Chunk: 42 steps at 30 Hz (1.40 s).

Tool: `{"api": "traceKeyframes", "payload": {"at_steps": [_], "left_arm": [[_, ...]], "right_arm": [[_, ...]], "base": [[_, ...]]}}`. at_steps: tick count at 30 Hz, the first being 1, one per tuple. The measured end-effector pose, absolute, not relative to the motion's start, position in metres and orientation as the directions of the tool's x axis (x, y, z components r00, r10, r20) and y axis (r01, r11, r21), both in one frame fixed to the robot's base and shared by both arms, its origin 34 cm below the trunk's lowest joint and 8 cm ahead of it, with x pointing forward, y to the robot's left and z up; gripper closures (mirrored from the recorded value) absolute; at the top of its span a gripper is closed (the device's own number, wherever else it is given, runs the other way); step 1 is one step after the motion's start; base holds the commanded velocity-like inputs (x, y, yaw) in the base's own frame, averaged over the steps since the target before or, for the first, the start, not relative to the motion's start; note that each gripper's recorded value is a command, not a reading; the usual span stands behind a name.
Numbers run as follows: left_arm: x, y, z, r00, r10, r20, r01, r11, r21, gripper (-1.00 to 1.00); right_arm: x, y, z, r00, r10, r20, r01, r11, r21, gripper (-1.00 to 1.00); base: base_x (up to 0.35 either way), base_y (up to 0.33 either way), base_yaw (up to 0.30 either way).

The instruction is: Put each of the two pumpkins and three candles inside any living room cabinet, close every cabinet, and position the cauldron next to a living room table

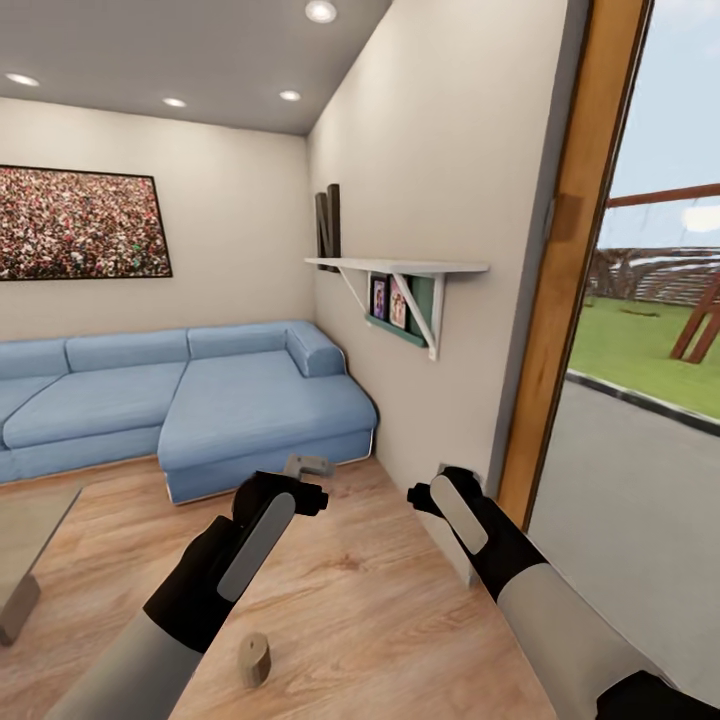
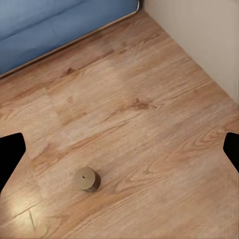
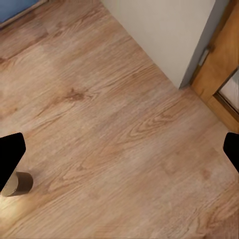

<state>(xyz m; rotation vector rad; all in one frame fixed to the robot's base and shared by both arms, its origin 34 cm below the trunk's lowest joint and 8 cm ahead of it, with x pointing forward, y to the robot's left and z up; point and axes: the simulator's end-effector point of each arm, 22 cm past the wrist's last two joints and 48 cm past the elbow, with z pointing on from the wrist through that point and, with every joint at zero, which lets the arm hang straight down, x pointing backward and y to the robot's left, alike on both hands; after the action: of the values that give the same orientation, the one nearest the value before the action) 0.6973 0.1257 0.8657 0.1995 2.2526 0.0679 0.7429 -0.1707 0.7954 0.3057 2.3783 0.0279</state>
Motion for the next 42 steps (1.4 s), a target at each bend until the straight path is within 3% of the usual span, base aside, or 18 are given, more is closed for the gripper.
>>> {"api": "traceKeyframes", "payload": {"at_steps": [23,34,42], "left_arm": [[0.697,0.130,0.849,-0.657,0.168,-0.735,0.116,0.986,0.121,-1.00],[0.686,0.171,0.756,-0.828,0.153,-0.539,0.067,0.982,0.175,-1.00],[0.689,0.205,0.694,-0.908,-0.018,-0.419,-0.047,0.997,0.059,-1.00]], "right_arm": [[0.743,-0.169,0.795,-0.708,0.223,-0.670,0.209,0.972,0.103,-1.00],[0.739,-0.168,0.792,-0.728,0.199,-0.656,0.192,0.978,0.084,-1.00],[0.738,-0.167,0.791,-0.733,0.191,-0.653,0.187,0.979,0.077,-1.00]], "base": [[0.218,0.032,0.235],[0.023,0.001,0.273],[0.001,0.000,0.048]]}}
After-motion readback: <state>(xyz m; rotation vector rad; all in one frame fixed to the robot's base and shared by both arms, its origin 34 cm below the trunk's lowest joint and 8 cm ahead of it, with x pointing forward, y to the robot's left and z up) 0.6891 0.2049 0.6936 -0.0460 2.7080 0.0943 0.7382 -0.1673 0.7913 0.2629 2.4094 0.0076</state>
